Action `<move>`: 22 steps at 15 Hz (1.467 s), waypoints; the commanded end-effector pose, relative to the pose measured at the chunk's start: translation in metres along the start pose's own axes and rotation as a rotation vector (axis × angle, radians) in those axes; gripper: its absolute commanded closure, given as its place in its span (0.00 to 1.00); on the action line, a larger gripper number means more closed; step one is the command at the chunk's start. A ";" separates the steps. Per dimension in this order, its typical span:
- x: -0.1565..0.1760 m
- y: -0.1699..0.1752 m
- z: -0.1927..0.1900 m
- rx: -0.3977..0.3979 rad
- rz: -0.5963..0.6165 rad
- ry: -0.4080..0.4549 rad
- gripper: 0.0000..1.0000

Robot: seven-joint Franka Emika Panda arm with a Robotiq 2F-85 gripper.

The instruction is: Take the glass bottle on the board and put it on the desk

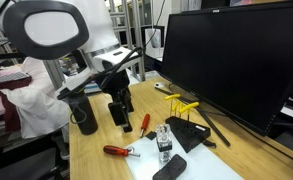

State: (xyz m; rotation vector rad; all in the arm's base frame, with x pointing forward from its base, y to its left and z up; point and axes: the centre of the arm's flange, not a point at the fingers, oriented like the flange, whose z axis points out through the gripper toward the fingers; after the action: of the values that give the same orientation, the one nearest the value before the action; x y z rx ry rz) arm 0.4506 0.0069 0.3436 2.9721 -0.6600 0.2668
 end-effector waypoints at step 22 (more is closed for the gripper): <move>0.084 -0.018 0.114 -0.026 -0.010 -0.015 0.00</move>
State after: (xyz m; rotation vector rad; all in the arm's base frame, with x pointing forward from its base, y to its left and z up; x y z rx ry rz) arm 0.5416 -0.0231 0.2504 2.9356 -0.6183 0.2307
